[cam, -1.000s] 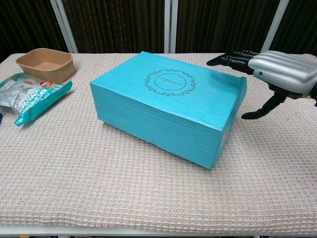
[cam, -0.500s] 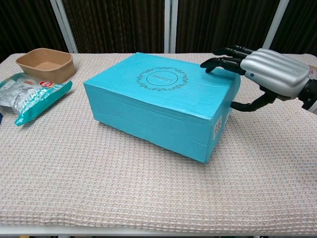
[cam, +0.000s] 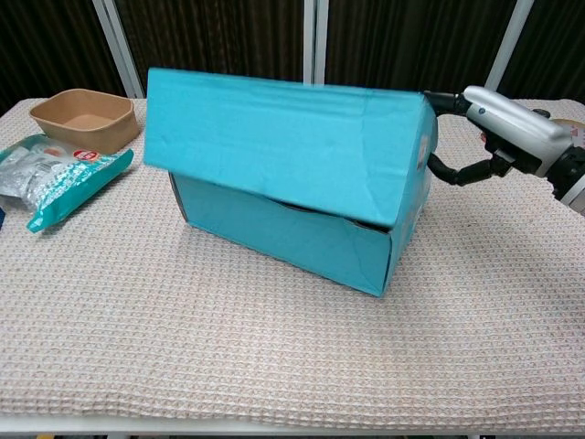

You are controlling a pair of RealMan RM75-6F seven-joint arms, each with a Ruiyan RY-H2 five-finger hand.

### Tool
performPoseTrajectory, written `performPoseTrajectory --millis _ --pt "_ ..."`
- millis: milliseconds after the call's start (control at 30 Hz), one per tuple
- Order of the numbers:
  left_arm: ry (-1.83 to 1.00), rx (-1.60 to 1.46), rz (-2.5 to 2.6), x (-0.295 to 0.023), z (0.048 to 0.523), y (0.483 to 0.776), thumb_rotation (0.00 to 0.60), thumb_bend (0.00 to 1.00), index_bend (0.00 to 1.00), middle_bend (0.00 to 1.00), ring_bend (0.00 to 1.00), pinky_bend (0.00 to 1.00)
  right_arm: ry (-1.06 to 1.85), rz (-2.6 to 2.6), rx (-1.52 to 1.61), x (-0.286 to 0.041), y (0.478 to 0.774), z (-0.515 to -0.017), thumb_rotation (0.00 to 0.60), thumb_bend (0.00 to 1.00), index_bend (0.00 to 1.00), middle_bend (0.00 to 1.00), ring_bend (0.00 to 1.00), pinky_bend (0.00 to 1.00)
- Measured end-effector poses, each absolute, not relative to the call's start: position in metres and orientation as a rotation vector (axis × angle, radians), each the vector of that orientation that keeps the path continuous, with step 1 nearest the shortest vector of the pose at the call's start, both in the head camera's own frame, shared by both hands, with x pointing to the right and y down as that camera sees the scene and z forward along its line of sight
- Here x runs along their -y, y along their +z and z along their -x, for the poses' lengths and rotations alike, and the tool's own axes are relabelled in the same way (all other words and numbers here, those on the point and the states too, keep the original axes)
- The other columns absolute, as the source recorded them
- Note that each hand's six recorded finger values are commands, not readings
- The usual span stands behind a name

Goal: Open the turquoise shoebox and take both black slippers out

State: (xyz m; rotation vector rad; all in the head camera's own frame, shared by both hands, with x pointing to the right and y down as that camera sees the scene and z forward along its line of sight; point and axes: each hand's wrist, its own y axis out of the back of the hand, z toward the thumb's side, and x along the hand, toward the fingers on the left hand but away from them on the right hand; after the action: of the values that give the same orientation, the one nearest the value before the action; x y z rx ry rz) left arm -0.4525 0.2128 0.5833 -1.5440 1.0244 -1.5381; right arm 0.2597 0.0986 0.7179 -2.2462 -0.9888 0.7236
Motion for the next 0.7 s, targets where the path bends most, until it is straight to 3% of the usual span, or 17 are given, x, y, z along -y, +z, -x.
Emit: performPoseTrajectory --millis 467,533,600,700 --pt "-1.516 -1.010 1.558 -0.207 0.448 0.581 0.600 0.11 0.10 0.04 0.00 0.03 0.613 2.753 1.949 -0.056 0.718 -0.277 0.600 0.55 0.19 0.30 0.14 0.18" --pt "-1.513 -1.008 1.558 -0.207 0.447 0.581 0.600 0.11 0.10 0.04 0.00 0.03 0.578 2.764 2.065 -0.047 0.715 -0.278 0.600 0.49 0.06 0.21 0.07 0.12" --pt "-1.514 -1.008 1.557 -0.206 0.447 0.581 0.600 0.11 0.10 0.04 0.00 0.03 0.541 2.762 2.144 -0.039 0.711 -0.278 0.600 0.46 0.00 0.09 0.01 0.04" --pt "-1.511 -0.999 1.555 -0.204 0.446 0.580 0.600 0.11 0.10 0.04 0.00 0.03 0.516 2.728 2.220 -0.032 0.709 -0.281 0.600 0.44 0.00 0.00 0.00 0.00"
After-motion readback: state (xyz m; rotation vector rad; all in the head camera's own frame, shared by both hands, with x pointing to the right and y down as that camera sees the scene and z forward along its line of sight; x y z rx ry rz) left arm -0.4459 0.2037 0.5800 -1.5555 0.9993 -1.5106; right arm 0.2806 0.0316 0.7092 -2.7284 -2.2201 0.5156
